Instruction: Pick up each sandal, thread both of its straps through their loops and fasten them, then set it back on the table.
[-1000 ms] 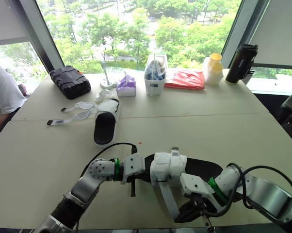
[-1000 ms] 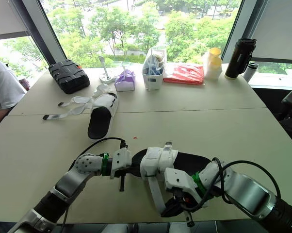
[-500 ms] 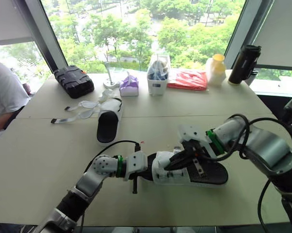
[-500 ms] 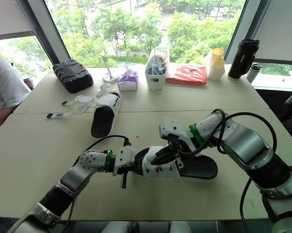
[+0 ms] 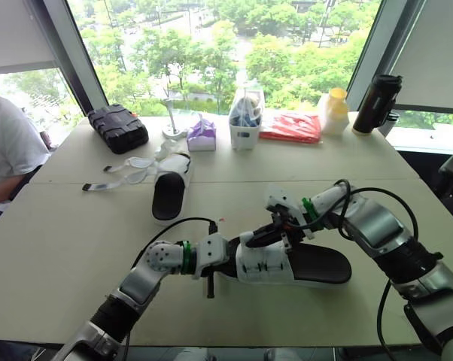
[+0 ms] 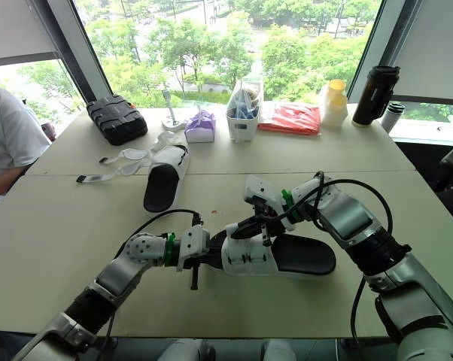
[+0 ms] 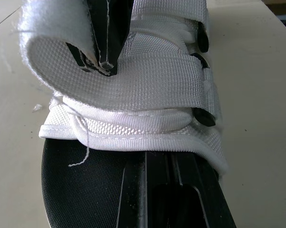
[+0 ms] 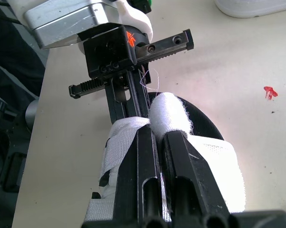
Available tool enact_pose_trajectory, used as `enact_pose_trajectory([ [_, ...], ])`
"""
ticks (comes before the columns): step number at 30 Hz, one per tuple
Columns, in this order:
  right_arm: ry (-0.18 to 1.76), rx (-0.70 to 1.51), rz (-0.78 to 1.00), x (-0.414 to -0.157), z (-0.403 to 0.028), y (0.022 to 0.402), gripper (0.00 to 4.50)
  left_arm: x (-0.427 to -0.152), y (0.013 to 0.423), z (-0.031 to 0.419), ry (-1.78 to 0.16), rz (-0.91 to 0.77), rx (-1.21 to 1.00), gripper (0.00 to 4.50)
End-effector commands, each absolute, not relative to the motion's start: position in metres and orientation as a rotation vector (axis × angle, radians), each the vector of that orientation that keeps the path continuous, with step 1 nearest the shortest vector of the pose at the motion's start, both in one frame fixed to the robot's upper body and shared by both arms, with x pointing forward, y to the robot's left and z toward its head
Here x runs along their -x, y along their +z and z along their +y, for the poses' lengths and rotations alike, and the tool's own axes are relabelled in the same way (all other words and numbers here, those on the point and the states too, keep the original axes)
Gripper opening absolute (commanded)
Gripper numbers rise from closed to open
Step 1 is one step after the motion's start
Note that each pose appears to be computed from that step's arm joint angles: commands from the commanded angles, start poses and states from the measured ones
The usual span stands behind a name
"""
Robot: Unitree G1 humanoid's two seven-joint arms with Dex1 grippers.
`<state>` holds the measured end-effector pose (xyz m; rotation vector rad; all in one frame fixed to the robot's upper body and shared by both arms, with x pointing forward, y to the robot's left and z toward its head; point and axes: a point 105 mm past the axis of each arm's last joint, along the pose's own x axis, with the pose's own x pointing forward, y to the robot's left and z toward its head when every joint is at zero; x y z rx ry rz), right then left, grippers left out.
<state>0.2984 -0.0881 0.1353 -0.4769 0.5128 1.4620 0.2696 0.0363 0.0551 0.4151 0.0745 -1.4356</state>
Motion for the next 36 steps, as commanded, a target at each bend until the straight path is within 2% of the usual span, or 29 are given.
enact_pose_trajectory([
  [1, 1.32, 0.587, 0.495, -0.32, -0.102, 0.139, 0.32, -0.243, -0.034, 0.07, -1.417, 0.501, -0.477, 0.0],
  [3, 1.311, 0.593, 0.502, -0.321, -0.102, 0.135, 0.92, -0.244, -0.033, 0.071, -1.413, 0.5, -0.478, 0.0],
  [6, 1.291, 0.579, 0.49, -0.324, -0.1, 0.136, 2.29, -0.244, -0.033, 0.071, -1.411, 0.5, -0.479, 0.0],
  [8, 1.237, 0.573, 0.477, -0.333, -0.099, 0.136, 3.36, -0.245, -0.033, 0.072, -1.41, 0.5, -0.479, 0.0],
  [10, 1.173, 0.567, 0.478, -0.343, -0.1, 0.135, 4.24, -0.245, -0.032, 0.072, -1.409, 0.499, -0.479, 0.0],
  [11, 1.143, 0.565, 0.481, -0.348, -0.101, 0.135, 4.47, -0.245, -0.032, 0.073, -1.409, 0.499, -0.479, 0.0],
  [15, 1.098, 0.475, 0.506, -0.357, -0.097, 0.137, 4.47, -0.246, -0.031, 0.073, -1.406, 0.497, -0.478, 0.0],
  [21, 1.131, 0.302, 0.621, -0.351, -0.091, 0.138, 4.47, -0.247, -0.03, 0.074, -1.403, 0.494, -0.481, 0.0],
  [25, 1.14, 0.113, 0.711, -0.35, -0.086, 0.14, 4.47, -0.248, -0.03, 0.075, -1.408, 0.491, -0.499, 0.0],
  [36, 1.189, 0.023, 0.787, -0.341, -0.073, 0.134, 4.47, -0.247, -0.03, 0.076, -1.4, 0.488, -0.49, 0.0],
])
